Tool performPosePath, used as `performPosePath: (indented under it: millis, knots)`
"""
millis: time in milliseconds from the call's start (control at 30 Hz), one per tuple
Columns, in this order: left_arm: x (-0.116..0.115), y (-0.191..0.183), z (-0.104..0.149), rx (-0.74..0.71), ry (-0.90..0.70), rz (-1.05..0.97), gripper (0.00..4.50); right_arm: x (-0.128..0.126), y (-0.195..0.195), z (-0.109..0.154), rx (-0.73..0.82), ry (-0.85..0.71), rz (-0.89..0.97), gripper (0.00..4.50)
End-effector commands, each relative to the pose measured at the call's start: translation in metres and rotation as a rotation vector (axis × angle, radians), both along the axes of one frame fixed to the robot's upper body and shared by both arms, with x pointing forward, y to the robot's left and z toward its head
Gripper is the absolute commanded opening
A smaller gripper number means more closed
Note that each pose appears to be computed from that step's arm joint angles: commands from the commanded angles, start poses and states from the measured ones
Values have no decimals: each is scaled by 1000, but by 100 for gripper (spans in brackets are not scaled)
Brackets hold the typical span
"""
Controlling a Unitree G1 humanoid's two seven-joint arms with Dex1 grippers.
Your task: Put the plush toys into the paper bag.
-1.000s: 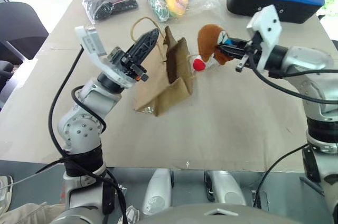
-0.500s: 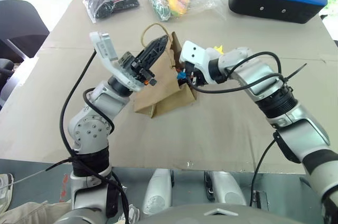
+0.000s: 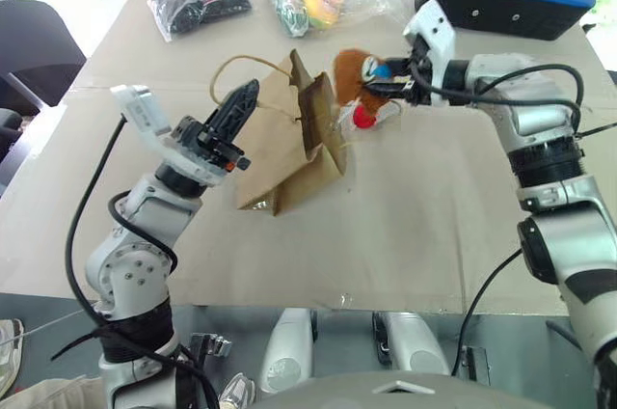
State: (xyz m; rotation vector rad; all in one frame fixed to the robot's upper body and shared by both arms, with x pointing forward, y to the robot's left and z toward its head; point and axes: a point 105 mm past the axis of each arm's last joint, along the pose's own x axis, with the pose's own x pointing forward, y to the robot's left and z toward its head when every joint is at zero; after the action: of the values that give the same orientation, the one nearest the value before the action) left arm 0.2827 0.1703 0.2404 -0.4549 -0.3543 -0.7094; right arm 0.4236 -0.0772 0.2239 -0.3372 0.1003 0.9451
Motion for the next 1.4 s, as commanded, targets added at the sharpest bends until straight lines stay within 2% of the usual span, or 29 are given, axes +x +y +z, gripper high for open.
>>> performPosePath:
  millis: [33, 167, 500, 567, 800, 900, 1033, 1133, 1233, 1400]
  knots:
    - [-13, 2, 15, 8, -76, 27, 0, -5, 23, 6, 73, -5, 108, 201]
    - [-15, 2, 14, 19, -72, 57, 0, -21, 38, 28, 212, 12, 216, 201]
    - [-13, -2, 16, 8, -82, 47, 0, -57, 39, 54, 211, -45, 309, 201]
    - [-13, -4, 18, 3, -91, 33, 0, -64, 41, 56, 173, -66, 327, 201]
    - [-12, -5, 21, 7, -100, 9, 0, -67, 62, 29, -88, -129, 334, 201]
    - [-11, -7, 18, 13, -95, 4, 0, -70, 79, 23, -159, -143, 393, 201]
    - [-13, -10, 15, 12, -91, -1, 0, -78, 115, 2, -357, -168, 541, 201]
    - [-15, -10, 13, 11, -92, 5, 0, -81, 128, -5, -409, -164, 612, 288]
    - [-18, -6, 11, 7, -94, 34, 0, -82, 132, -3, -418, -179, 648, 440]
    - [-22, -1, 8, -9, -95, 72, 0, -85, 119, 9, -350, -162, 658, 449]
